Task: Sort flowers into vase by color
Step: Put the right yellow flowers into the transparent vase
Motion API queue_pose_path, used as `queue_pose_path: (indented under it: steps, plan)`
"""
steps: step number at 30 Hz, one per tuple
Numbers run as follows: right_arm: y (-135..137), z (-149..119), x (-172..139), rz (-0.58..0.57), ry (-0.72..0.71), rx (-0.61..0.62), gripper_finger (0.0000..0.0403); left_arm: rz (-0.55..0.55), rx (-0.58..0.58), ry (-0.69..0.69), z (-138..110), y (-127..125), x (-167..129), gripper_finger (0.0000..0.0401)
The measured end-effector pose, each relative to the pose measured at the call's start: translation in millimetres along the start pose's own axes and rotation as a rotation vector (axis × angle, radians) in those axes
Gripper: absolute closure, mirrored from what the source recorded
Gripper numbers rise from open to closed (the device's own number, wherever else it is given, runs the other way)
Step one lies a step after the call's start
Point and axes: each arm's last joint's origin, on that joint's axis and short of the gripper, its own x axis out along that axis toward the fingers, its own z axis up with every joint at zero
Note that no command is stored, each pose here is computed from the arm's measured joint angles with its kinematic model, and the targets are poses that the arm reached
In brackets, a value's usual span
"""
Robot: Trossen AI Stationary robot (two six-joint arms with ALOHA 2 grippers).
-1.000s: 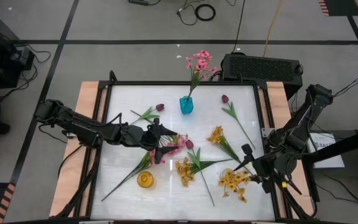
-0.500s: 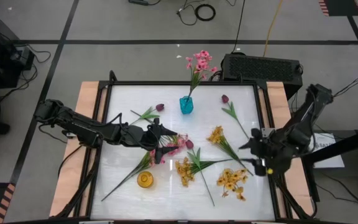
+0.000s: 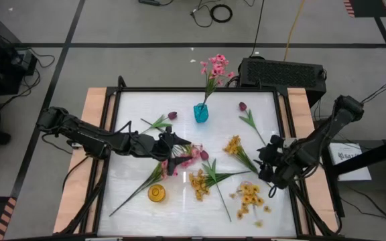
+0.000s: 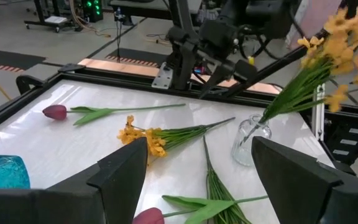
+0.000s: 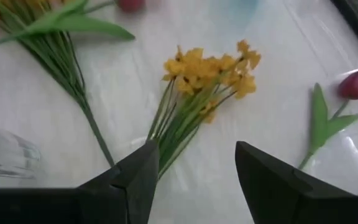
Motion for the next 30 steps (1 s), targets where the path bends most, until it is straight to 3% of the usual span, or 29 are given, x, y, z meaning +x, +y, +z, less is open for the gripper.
queue_pose_path:
  steps: [7, 17, 30]
  plan:
    - [0, -21, 22, 0.053, -0.037, 0.035, 0.0199, -0.012, 0.012, 0.034, -4, -5, -1, 0.0107]
    - [-8, -40, 54, 0.048, -0.072, 0.184, 0.0199, -0.004, 0.034, 0.111, -23, -7, 11, 0.0107]
    - [-4, -34, 62, 0.113, -0.111, 0.188, 0.0176, -0.001, 0.030, 0.171, -39, -11, 21, 0.0107]
